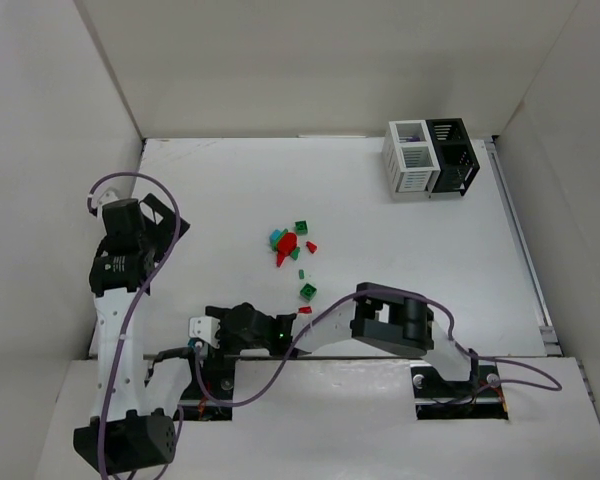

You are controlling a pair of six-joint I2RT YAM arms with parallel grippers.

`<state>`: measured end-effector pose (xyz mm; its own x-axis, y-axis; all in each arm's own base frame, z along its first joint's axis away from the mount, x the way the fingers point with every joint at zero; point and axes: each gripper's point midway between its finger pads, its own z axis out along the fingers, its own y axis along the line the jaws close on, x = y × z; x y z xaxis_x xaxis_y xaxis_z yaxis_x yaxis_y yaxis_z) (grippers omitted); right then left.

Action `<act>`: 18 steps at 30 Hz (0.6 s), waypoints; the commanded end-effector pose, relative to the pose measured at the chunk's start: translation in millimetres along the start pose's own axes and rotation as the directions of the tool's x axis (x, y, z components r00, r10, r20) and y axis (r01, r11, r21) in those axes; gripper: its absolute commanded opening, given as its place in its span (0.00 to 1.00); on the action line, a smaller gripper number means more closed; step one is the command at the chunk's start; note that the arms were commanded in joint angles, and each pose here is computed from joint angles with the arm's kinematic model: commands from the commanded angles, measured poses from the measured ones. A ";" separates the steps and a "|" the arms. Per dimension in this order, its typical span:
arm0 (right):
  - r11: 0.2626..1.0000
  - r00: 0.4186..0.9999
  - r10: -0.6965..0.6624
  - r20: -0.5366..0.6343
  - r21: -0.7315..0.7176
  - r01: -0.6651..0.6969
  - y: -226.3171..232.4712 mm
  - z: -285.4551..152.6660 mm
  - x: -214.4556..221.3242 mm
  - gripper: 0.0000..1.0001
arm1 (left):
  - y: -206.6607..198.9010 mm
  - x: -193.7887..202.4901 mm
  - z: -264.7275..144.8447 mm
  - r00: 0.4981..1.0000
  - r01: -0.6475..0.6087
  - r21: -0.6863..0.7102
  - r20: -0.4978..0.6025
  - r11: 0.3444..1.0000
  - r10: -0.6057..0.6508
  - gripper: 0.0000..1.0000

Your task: Sort the legos into containers by color

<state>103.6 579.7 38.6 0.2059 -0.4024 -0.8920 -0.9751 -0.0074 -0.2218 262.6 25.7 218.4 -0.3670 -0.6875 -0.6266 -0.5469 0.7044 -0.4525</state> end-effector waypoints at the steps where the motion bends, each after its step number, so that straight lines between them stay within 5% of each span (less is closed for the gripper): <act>1: 0.996 0.992 -0.017 0.125 0.084 0.007 -20.9 7.3 -41.7 0.92 | 0.8 -5.4 -3.9 0.999 -0.010 0.009 0.039 1.000 0.010 1.00; 18: 0.996 0.982 0.038 0.183 0.071 -0.052 -14.6 34.4 -46.9 0.89 | 6.4 -1.0 -5.0 0.999 -0.010 -0.003 0.039 1.000 0.011 1.00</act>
<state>107.4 600.8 33.5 0.1984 -0.3520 -0.9148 -0.9774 -0.0012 -0.2115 256.6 27.6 217.3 -0.3534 -0.6849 -0.6372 -0.5518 0.7026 -0.4492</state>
